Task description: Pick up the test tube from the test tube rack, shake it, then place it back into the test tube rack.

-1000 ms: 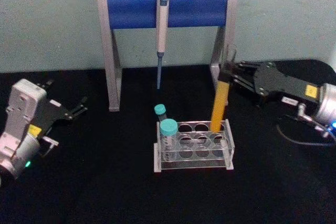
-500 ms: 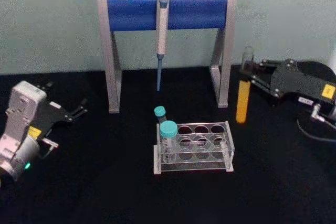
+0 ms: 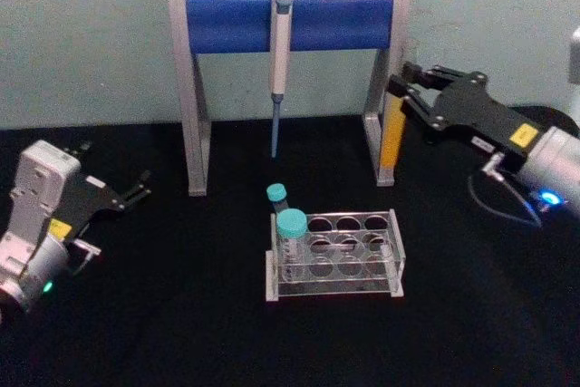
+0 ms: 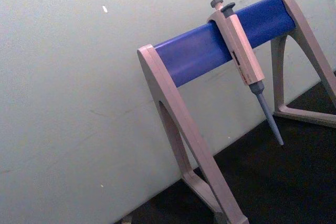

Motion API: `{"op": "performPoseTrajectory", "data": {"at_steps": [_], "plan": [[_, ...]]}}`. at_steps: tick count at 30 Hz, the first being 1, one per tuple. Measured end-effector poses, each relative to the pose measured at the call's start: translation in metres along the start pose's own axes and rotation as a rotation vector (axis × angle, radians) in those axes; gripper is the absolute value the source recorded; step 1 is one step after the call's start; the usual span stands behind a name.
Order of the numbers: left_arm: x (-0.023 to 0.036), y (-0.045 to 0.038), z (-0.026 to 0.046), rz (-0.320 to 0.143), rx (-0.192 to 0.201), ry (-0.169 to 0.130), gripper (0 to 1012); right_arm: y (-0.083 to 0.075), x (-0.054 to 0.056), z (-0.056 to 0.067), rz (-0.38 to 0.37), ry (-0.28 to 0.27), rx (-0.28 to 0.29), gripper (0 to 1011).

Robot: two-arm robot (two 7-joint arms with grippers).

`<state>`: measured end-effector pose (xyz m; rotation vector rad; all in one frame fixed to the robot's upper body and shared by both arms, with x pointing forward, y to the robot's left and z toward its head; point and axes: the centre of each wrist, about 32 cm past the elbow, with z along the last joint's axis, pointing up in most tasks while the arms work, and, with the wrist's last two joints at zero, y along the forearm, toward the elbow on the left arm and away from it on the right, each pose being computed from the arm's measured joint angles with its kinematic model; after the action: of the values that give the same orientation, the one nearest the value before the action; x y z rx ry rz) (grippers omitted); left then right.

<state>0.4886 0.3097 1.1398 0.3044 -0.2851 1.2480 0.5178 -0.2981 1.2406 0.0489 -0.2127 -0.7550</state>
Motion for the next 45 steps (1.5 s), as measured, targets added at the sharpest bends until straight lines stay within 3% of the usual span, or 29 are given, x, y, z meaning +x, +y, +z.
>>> {"op": "performPoseTrajectory", "data": {"at_steps": [6,11,15,21,26,33,40,45], "plan": [[0.0,0.0,0.0,0.0,0.0,0.0,1001,0.008,-0.008,-0.001,0.041,0.047,0.028,221],[0.0,0.0,0.0,0.0,0.0,0.0,1001,0.008,-0.009,-0.001,0.138,0.136,0.028,221],[0.0,0.0,0.0,0.0,0.0,0.0,1001,0.002,-0.004,0.0,0.22,0.202,0.011,221],[0.0,0.0,0.0,0.0,0.0,0.0,1001,-0.012,0.006,0.0,0.267,0.233,-0.018,221],[0.0,0.0,0.0,0.0,0.0,0.0,1001,-0.025,0.014,0.002,0.261,0.2,-0.04,221],[0.0,0.0,0.0,0.0,0.0,0.0,1001,-0.033,0.021,0.005,0.198,0.094,-0.078,221],[0.0,0.0,0.0,0.0,0.0,0.0,1001,-0.021,0.017,0.001,0.089,-0.004,-0.041,221],[0.0,0.0,0.0,0.0,0.0,0.0,1001,-0.008,0.009,-0.003,0.048,-0.029,-0.021,221]]}}
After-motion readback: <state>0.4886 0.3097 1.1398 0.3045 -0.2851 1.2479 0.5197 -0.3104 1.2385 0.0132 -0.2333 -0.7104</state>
